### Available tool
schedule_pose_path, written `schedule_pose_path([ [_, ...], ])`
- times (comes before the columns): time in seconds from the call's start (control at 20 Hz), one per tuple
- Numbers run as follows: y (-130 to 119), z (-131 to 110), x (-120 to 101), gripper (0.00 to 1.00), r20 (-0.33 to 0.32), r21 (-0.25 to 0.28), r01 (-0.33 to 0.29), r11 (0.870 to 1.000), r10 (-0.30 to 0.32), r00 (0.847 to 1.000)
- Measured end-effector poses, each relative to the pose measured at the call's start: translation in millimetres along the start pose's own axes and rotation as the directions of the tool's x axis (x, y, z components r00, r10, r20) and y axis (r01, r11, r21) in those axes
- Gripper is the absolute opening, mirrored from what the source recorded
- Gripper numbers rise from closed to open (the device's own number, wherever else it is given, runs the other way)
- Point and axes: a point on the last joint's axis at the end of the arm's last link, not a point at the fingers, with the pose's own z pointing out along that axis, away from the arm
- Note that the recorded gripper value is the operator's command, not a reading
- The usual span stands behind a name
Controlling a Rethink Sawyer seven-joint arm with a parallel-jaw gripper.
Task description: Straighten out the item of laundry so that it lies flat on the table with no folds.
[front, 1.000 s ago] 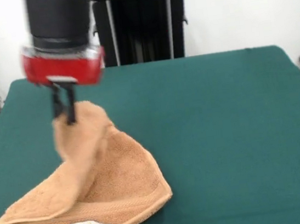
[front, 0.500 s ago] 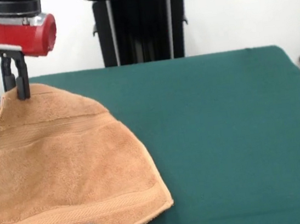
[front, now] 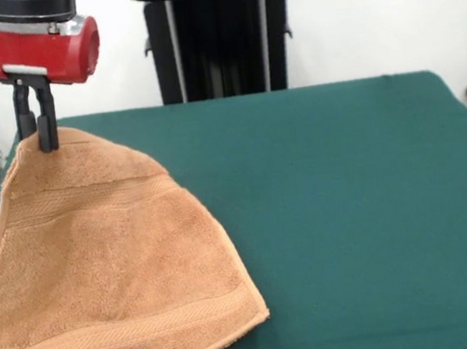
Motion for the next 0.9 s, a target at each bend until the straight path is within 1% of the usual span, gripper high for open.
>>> schedule_pose_path([
  [0.55,5,10,20,0.00,-0.041,-0.008,0.008,1.000,-0.008,0.999],
  [0.8,-2,16,30,0.00,-0.060,-0.004,0.011,1.000,-0.012,0.998],
  [0.9,-10,19,35,0.00,-0.068,-0.003,0.005,1.000,-0.005,0.998],
])
